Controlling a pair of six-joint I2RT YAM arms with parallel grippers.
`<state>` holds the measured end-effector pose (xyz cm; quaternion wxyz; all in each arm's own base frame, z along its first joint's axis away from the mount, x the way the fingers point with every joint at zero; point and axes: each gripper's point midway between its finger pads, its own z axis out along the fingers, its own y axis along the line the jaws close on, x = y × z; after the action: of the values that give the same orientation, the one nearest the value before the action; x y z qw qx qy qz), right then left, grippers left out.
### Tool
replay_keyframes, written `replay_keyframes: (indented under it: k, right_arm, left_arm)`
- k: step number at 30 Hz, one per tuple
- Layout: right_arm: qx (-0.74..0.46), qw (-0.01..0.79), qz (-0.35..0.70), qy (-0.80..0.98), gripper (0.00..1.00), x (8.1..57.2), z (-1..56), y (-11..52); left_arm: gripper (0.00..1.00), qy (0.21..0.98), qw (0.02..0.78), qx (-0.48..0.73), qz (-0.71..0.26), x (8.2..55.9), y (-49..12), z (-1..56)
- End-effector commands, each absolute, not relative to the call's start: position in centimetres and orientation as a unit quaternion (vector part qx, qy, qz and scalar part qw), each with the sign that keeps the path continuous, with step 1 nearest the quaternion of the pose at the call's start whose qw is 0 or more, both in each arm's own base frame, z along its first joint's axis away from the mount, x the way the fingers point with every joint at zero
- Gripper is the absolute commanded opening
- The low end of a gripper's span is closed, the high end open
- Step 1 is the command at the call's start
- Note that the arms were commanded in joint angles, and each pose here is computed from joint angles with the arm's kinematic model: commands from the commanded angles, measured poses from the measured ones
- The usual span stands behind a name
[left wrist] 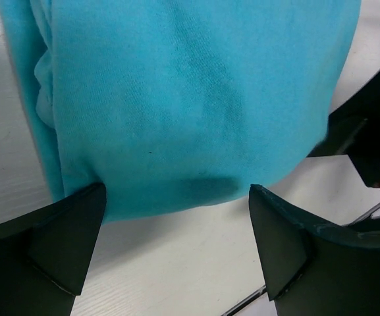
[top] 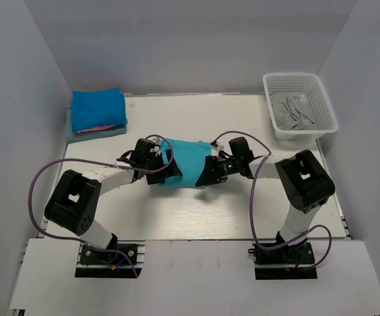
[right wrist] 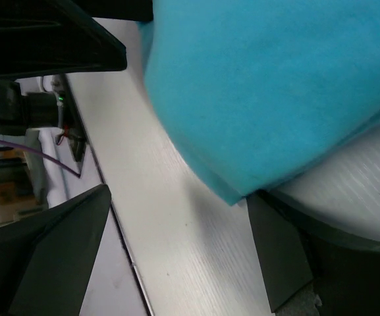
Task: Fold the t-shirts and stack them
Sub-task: Put the neatly folded tshirt into the corner of the board with the left arm
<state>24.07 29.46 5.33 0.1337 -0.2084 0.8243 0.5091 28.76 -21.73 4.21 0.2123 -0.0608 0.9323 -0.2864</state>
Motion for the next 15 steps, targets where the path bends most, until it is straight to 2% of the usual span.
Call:
replay_keyframes:
  k: [1, 8, 12, 15]
  right_arm:
    - [-0.192, 0.125, 0.501, 0.835, 0.90, 24.7, 4.0, 28.8]
    - [-0.185, 0.131, 0.463, 0.857, 0.90, 25.2, 3.6, 27.9]
    - [-0.211, 0.184, 0.467, 0.839, 0.90, 25.3, 8.1, 28.0]
    - [-0.218, 0.219, 0.451, 0.838, 0.90, 25.4, 10.3, 27.4]
  left_arm:
    - [1.00, 0.944, 0.200, -0.077, -0.250, 28.0, -20.1, 3.0]
    - [1.00, 0.925, 0.275, -0.052, -0.257, 29.3, -20.0, 8.4]
    - [1.00, 0.908, 0.337, -0.062, -0.241, 30.2, -18.7, 11.3]
    - [1.00, 0.907, 0.354, -0.075, -0.216, 31.0, -17.4, 11.9]
